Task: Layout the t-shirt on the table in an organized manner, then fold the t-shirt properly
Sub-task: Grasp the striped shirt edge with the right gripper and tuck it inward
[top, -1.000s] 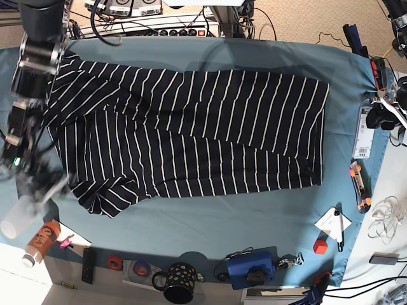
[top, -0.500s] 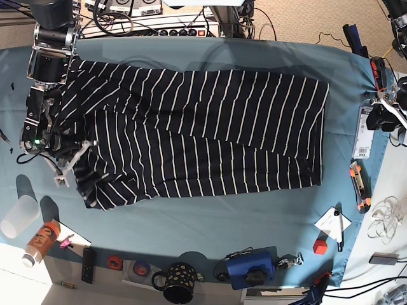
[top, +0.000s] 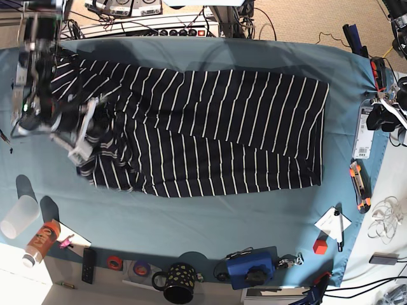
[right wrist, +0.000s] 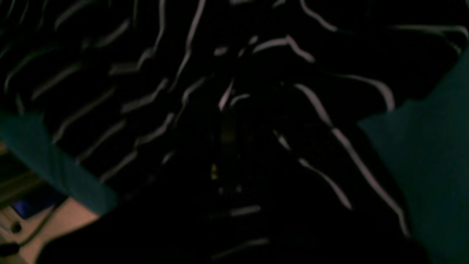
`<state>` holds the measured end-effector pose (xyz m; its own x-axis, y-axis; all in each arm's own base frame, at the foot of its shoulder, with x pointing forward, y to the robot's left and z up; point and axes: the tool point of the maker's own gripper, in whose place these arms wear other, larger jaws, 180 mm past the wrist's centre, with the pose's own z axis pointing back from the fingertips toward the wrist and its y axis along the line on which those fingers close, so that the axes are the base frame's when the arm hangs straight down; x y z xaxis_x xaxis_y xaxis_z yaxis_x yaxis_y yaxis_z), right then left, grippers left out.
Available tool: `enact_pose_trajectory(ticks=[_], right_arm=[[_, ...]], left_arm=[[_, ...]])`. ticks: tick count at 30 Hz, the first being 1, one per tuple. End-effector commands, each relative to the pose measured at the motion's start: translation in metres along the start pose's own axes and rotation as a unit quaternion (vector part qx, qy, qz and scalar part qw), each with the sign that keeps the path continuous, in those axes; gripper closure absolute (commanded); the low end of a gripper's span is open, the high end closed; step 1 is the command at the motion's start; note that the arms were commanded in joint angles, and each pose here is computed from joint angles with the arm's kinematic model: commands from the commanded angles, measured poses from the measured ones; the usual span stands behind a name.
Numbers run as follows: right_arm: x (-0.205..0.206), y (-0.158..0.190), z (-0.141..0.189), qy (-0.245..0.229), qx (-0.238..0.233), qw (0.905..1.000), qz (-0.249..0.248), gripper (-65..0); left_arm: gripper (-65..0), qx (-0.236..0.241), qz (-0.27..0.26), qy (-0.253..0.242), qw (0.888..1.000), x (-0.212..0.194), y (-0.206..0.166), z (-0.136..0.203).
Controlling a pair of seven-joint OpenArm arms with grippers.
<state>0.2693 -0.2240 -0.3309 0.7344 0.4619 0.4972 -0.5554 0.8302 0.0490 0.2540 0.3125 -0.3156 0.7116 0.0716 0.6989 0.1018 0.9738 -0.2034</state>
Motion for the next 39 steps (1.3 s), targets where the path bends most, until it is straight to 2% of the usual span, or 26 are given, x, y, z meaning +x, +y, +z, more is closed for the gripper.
enact_pose_trajectory(ticks=[1, 5, 7, 9, 10, 11, 14, 16, 18, 20, 23, 28, 32, 36, 39], right_arm=[[0.011, -0.004, 0.010, -0.019, -0.011, 0.9996, 0.015, 0.0], [0.005, -0.008, 0.010, -0.004, -0.028, 0.9992, 0.027, 0.0], [0.001, -0.011, 0.010, 0.006, -0.034, 0.9978, 0.056, -1.3], [-0.002, -0.017, 0.011, 0.018, -0.048, 0.9965, 0.067, -14.5], [-0.003, -0.019, 0.012, 0.021, -0.053, 0.9961, 0.068, -19.4], [-0.004, -0.022, 0.014, 0.024, -0.058, 0.9958, 0.067, -21.6], [0.013, -0.033, 0.027, 0.002, -0.075, 0.9956, 0.056, -21.6], [0.038, -0.041, 0.042, -0.052, -0.085, 0.9933, 0.059, -21.6], [0.062, -0.054, 0.058, -0.102, -0.109, 0.9873, 0.055, -21.6], [0.077, -0.071, 0.072, -0.127, -0.148, 0.9792, 0.058, -21.5], [0.078, -0.090, 0.075, -0.103, -0.194, 0.9734, 0.065, -21.5], [0.058, -0.100, 0.043, -0.032, -0.191, 0.9786, 0.071, -21.5], [0.042, -0.113, 0.024, 0.007, -0.216, 0.9720, 0.092, -21.5], [0.038, -0.116, 0.012, 0.015, -0.222, 0.9690, 0.108, -21.5], [0.046, -0.121, 0.014, -0.004, -0.234, 0.9676, 0.095, -21.5]], left_arm=[[-30.9, 0.001, -0.013, -0.022, 1.000, 0.016, 0.001, 0.006], [-30.9, 0.001, -0.013, -0.022, 1.000, 0.016, 0.001, 0.006], [-30.9, 0.001, -0.013, -0.022, 1.000, 0.016, 0.001, 0.006], [-30.9, 0.001, -0.013, -0.022, 1.000, 0.016, 0.001, 0.006], [-30.9, 0.001, -0.013, -0.022, 1.000, 0.016, 0.001, 0.006], [-30.9, 0.001, -0.013, -0.022, 1.000, 0.016, 0.001, 0.006], [-30.9, 0.001, -0.013, -0.022, 1.000, 0.016, 0.001, 0.006], [-30.9, 0.001, -0.013, -0.022, 1.000, 0.016, 0.001, 0.006], [-30.9, 0.001, -0.013, -0.022, 1.000, 0.016, 0.001, 0.006], [-30.9, 0.001, -0.013, -0.021, 1.000, 0.016, 0.001, 0.006], [-30.9, 0.001, -0.013, -0.022, 1.000, 0.016, 0.001, 0.006], [-30.9, 0.001, -0.013, -0.022, 1.000, 0.016, 0.001, 0.006], [-30.9, 0.001, -0.013, -0.022, 1.000, 0.016, 0.001, 0.006], [-30.9, 0.001, -0.013, -0.022, 1.000, 0.016, 0.001, 0.006], [-30.9, 0.000, -0.013, -0.022, 1.000, 0.016, 0.001, 0.006]])
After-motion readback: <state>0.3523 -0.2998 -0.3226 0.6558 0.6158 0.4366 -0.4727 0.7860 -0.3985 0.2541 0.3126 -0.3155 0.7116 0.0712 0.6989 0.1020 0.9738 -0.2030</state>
